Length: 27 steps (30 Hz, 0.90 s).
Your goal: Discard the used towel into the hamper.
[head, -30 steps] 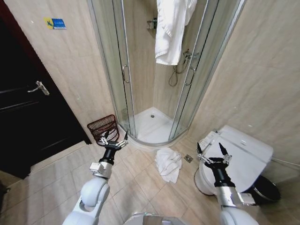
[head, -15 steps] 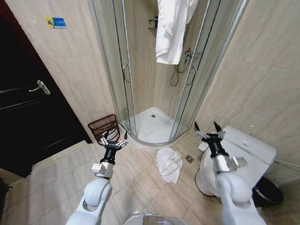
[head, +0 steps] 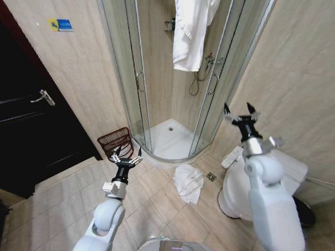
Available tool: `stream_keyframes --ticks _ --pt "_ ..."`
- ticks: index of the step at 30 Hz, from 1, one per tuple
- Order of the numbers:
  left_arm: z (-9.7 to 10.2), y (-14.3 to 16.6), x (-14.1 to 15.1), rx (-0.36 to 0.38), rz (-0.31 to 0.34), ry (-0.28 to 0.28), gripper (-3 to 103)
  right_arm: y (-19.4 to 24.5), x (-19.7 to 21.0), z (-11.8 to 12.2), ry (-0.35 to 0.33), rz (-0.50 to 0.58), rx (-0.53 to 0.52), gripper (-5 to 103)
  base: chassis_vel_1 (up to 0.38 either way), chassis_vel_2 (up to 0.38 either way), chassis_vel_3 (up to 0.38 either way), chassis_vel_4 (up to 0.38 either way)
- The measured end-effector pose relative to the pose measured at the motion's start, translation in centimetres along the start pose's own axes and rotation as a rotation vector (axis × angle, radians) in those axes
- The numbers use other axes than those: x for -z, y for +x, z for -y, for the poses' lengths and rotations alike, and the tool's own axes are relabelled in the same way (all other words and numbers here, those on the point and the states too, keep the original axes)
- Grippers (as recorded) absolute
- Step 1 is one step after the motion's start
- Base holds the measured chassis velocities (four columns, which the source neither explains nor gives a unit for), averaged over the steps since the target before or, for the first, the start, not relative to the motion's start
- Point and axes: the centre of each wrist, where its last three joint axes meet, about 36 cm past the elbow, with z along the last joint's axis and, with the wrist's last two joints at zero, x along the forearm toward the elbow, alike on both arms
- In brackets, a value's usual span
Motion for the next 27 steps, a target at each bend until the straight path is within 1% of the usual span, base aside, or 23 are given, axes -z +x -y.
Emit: stream_keyframes --ticks 3,11,16,21,24,26,27 --pt "-0.4 0.4 0.4 0.015 0.002 -0.005 100 -3.3 1.2 -0.4 -0.003 0.013 0.022 100 0.000 0.000 0.000 0.000" --pt "-0.5 0.5 0.1 0.022 -0.008 -0.007 100 -5.8 3.0 -0.9 0.033 -0.006 0.043 100 0.000 0.000 0.000 0.000" --pt "-0.6 -0.2 -0.2 0.023 0.011 0.009 100 -7.1 4.3 -1.6 0.053 -0.008 0.063 100 0.000 0.000 0.000 0.000" --pt "-0.8 0.0 -0.3 0.024 0.012 0.010 100 -8.8 5.1 -2.3 0.062 -0.003 0.092 100 0.000 0.000 0.000 0.000" --pt "-1.4 0.4 -0.5 0.027 0.010 -0.002 100 -12.3 6.0 -2.7 0.059 0.036 0.145 100 0.000 0.000 0.000 0.000" --pt "-1.6 0.4 -0.5 0.028 0.011 -0.004 100 -12.8 6.0 -2.7 0.056 0.042 0.149 100 0.000 0.000 0.000 0.000" --pt "-1.9 0.5 -0.5 0.031 0.012 -0.006 100 -14.4 6.4 -2.9 0.052 0.061 0.161 100 0.000 0.000 0.000 0.000"
